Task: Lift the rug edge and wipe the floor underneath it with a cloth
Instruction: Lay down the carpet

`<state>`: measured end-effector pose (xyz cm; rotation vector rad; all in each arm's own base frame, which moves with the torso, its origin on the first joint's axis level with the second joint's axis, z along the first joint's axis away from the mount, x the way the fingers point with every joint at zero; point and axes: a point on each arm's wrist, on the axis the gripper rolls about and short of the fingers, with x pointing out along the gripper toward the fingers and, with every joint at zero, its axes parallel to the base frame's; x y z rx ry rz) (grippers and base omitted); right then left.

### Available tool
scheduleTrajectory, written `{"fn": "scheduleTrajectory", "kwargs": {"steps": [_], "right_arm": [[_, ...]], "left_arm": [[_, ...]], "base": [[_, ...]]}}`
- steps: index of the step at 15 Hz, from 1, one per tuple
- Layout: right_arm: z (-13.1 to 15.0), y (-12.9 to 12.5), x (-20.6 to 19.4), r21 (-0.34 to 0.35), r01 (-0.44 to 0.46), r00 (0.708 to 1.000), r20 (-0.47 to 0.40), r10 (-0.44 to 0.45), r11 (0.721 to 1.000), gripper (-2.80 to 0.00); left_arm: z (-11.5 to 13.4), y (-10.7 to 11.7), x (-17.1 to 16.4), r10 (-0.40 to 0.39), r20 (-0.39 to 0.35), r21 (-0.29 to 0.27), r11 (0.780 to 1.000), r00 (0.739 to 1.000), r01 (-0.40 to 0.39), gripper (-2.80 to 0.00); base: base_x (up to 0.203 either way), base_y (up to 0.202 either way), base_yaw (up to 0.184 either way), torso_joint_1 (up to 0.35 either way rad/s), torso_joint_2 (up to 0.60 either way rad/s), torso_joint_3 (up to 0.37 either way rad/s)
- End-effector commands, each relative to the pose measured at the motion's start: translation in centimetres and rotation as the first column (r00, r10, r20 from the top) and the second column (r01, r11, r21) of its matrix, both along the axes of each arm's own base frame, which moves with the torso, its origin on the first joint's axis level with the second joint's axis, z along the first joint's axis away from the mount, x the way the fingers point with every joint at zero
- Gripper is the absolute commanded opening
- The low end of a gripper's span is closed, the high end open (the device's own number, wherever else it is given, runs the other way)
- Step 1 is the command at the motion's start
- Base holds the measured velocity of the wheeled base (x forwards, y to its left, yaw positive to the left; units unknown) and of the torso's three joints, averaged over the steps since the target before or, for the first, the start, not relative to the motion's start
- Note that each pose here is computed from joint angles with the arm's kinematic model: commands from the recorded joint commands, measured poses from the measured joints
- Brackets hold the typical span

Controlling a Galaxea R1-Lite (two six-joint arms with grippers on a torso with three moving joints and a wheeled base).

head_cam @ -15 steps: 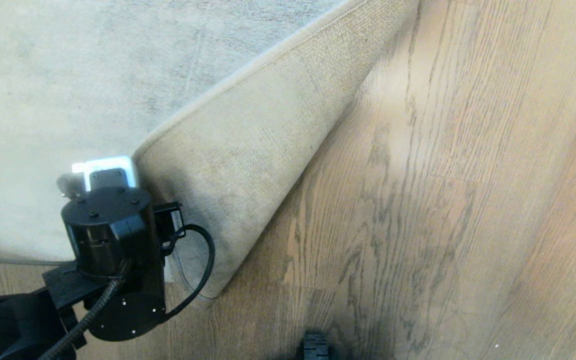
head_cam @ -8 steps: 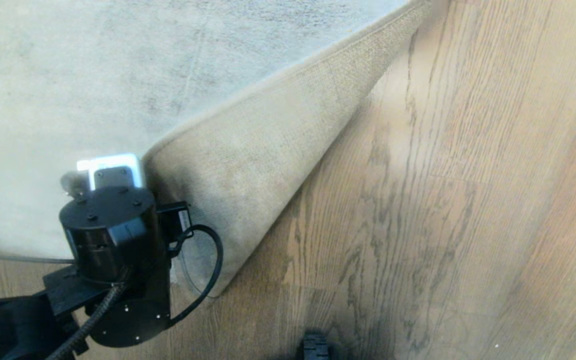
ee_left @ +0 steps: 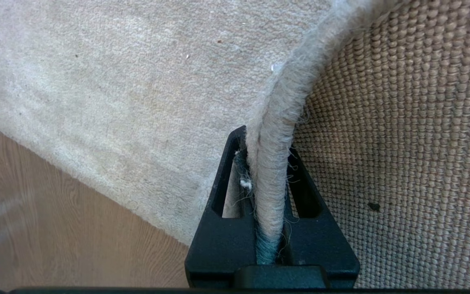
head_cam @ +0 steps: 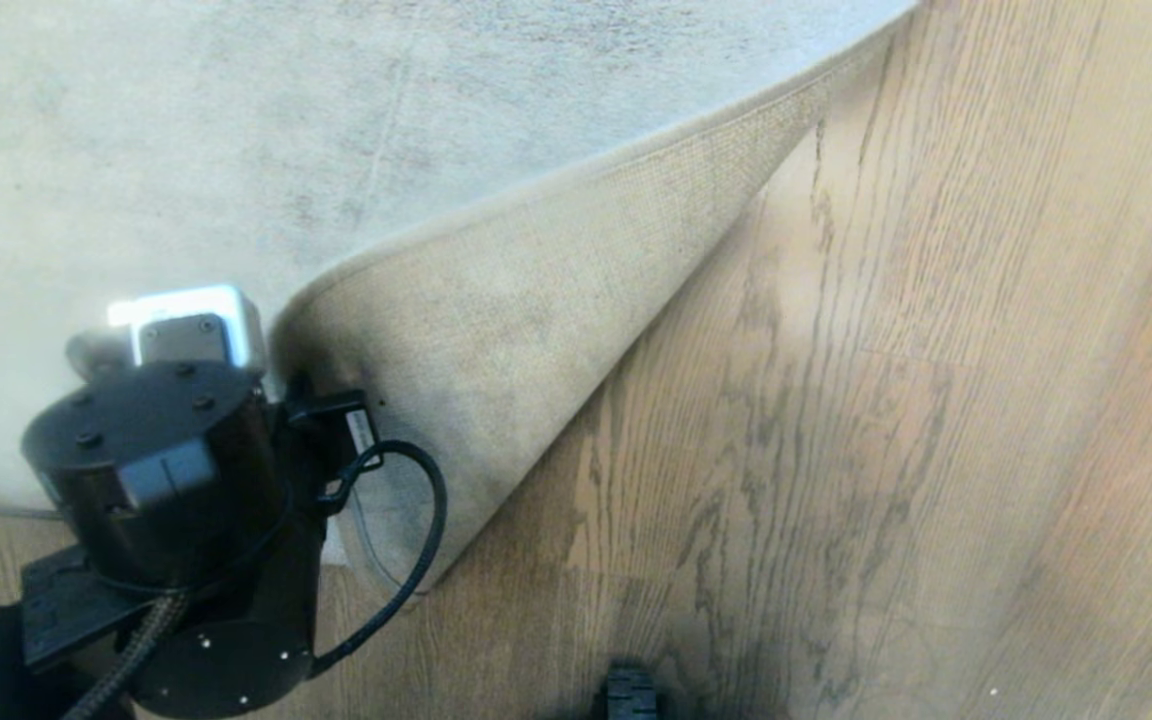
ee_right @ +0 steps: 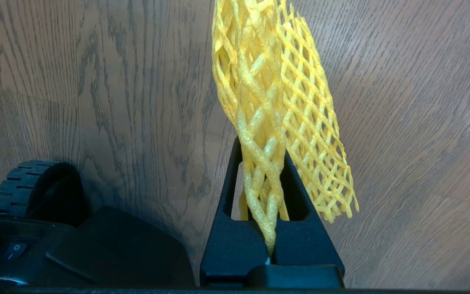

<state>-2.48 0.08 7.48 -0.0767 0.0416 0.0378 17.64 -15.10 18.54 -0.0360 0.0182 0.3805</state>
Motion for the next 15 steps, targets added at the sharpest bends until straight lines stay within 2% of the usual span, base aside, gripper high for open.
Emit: {"fn": "scheduleTrajectory", "kwargs": {"steps": [1, 2, 3, 9, 15], "right_arm": [[0.0, 0.0, 0.0, -0.001, -0.001, 1.000, -0.003, 0.001, 1.000, -2.80], [0.0, 0.0, 0.0, -0.001, -0.001, 1.000, -0.001, 0.001, 1.000, -2.80], [0.0, 0.0, 0.0, -0.001, -0.001, 1.000, -0.001, 0.001, 1.000, -2.80], [0.0, 0.0, 0.0, -0.001, -0.001, 1.000, -0.001, 0.001, 1.000, -2.80], [0.0, 0.0, 0.0, -0.001, -0.001, 1.000, -0.001, 0.001, 1.000, -2.80]], "left_arm": [[0.2, 0.1, -0.1, 0.005, 0.011, -0.011, 1.000, 1.000, -0.005, -2.80], [0.2, 0.0, -0.2, 0.004, 0.011, -0.011, 1.000, 1.000, -0.004, -2.80], [0.2, 0.0, -0.2, 0.001, 0.010, -0.010, 1.000, 1.000, -0.001, 0.00], [0.1, 0.0, -0.3, -0.005, 0.011, -0.012, 1.000, 1.000, 0.005, 0.00], [1.1, 0.2, -0.8, -0.018, 0.062, -0.065, 0.998, 0.998, 0.022, 0.00]], "base": [[0.000, 0.000, 0.000, 0.000, 0.00, 0.000], [0.000, 0.000, 0.000, 0.000, 0.00, 0.000], [0.000, 0.000, 0.000, 0.000, 0.00, 0.000], [0.000, 0.000, 0.000, 0.000, 0.00, 0.000], [0.000, 0.000, 0.000, 0.000, 0.00, 0.000]]}}
